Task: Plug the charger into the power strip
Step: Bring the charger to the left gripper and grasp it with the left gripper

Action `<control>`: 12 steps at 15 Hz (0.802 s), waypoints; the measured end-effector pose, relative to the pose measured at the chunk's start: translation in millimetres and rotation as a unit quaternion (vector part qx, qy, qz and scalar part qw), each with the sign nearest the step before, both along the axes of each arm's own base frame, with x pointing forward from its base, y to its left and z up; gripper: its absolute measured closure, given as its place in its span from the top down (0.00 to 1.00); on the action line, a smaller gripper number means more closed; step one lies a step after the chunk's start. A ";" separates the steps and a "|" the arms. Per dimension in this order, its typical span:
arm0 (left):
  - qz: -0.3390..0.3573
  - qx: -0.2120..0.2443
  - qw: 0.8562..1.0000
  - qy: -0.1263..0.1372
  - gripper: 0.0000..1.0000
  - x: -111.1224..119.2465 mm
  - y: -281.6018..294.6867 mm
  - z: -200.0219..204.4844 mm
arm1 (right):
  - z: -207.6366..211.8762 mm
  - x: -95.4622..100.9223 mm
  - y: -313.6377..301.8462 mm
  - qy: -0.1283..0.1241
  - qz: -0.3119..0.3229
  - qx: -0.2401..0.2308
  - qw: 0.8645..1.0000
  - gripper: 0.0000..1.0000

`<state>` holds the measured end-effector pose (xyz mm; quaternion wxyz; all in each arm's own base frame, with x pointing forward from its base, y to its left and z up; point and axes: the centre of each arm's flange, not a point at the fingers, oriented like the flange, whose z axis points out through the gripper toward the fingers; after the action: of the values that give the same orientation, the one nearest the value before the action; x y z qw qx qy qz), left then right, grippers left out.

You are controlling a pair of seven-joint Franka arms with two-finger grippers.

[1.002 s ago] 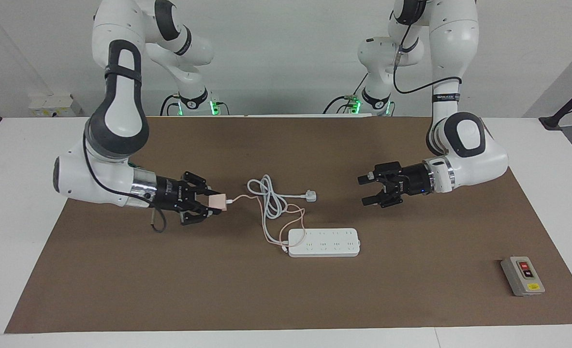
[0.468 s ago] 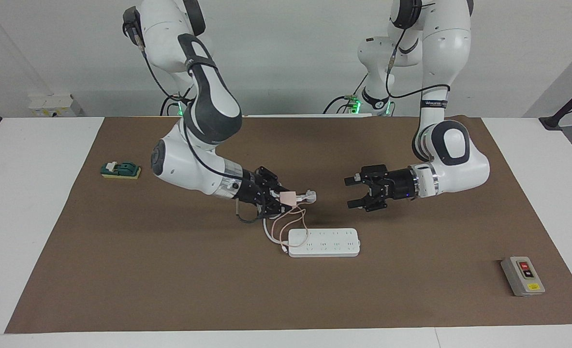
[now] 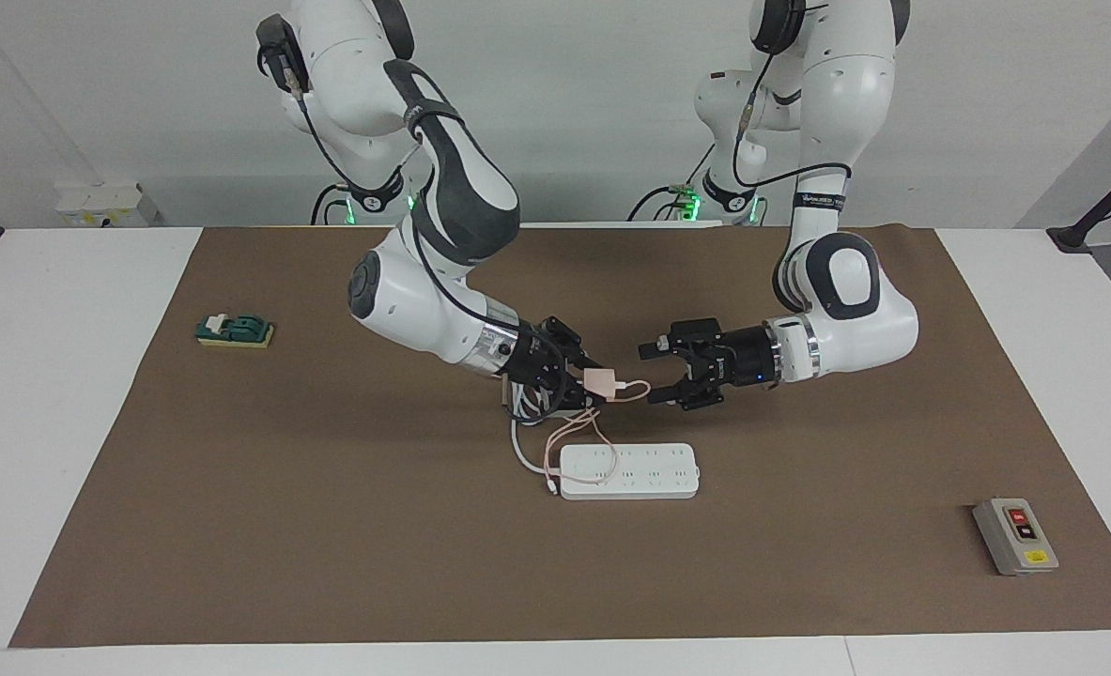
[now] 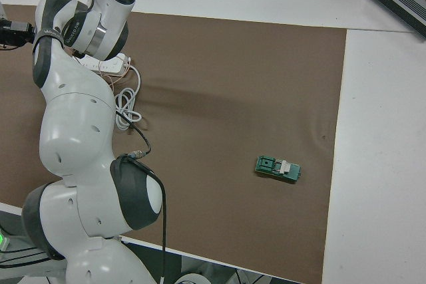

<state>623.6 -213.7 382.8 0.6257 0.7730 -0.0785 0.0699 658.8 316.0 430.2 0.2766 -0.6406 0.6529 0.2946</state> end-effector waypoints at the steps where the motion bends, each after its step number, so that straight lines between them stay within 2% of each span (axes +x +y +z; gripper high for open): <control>1: 0.004 0.001 1.000 0.000 1.00 0.3 -2.0 -0.4 | 0.6 0.0 0.6 0.001 -0.001 0.000 1.000 0.49; 12: 0.055 0.001 0.998 0.000 1.00 6.2 -11.9 -4.0 | 1.9 -3.2 9.3 0.017 -0.011 0.001 1.000 0.49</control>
<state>629.8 -225.6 378.9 0.6203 0.7766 -0.0358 0.1040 655.6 325.3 432.1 0.2691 -0.6280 0.6643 0.3031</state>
